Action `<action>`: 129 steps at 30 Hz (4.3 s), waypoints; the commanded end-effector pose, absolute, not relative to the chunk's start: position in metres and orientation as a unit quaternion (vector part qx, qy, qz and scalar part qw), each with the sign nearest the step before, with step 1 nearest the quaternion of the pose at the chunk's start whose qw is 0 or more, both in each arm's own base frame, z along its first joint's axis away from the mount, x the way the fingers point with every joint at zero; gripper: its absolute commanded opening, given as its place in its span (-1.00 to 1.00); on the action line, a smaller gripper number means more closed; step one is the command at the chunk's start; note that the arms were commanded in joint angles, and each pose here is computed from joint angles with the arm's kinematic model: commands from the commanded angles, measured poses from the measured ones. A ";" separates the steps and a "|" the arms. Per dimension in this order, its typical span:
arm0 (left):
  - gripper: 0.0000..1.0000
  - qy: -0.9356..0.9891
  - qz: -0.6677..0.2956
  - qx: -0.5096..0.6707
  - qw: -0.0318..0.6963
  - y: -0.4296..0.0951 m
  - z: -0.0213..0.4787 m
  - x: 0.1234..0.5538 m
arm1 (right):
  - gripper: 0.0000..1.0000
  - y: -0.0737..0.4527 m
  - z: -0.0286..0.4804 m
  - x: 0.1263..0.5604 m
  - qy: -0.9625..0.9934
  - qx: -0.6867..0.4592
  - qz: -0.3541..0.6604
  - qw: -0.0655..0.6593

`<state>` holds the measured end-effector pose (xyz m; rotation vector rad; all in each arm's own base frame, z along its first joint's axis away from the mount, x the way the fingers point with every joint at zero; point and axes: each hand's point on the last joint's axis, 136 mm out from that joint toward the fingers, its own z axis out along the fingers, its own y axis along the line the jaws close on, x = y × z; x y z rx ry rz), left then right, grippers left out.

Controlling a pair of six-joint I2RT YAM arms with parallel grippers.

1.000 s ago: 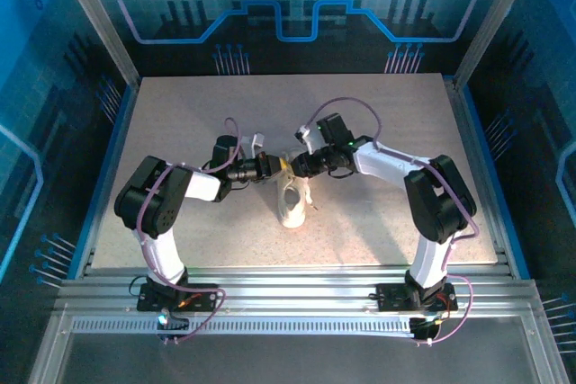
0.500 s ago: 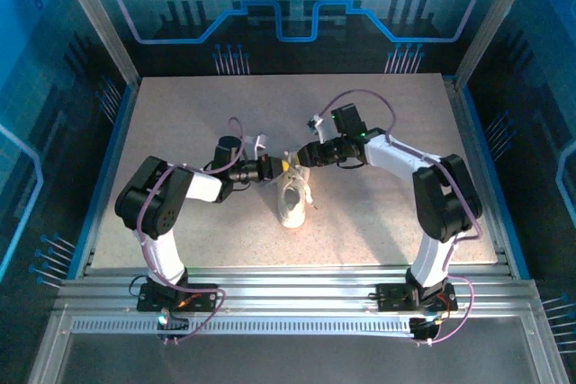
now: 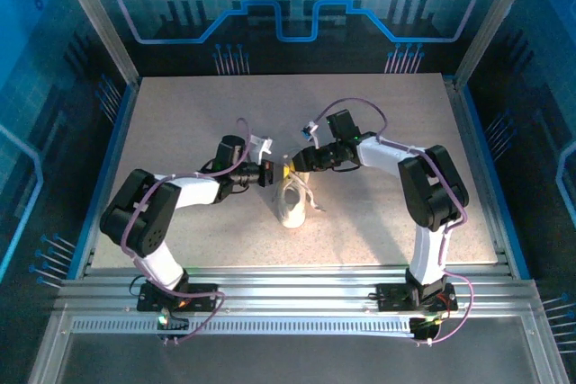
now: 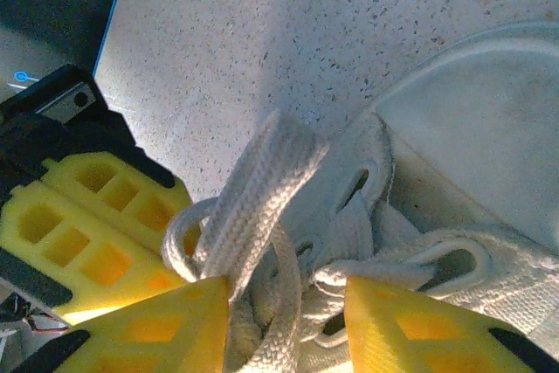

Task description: Tie the shoes

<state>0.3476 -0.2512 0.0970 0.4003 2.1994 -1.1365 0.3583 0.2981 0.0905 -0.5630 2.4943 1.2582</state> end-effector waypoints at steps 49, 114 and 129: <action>-1.00 0.837 -0.299 0.198 0.414 -0.254 0.110 0.364 | -1.00 0.305 0.136 0.331 0.813 -0.269 0.466 0.222; -1.00 0.828 -0.386 0.154 0.376 -0.261 0.092 0.349 | -0.47 0.300 0.099 0.345 0.849 -0.160 0.480 0.155; -1.00 0.823 -0.417 0.126 0.365 -0.253 0.088 0.350 | -0.35 0.312 0.105 0.338 0.822 -0.168 0.525 0.144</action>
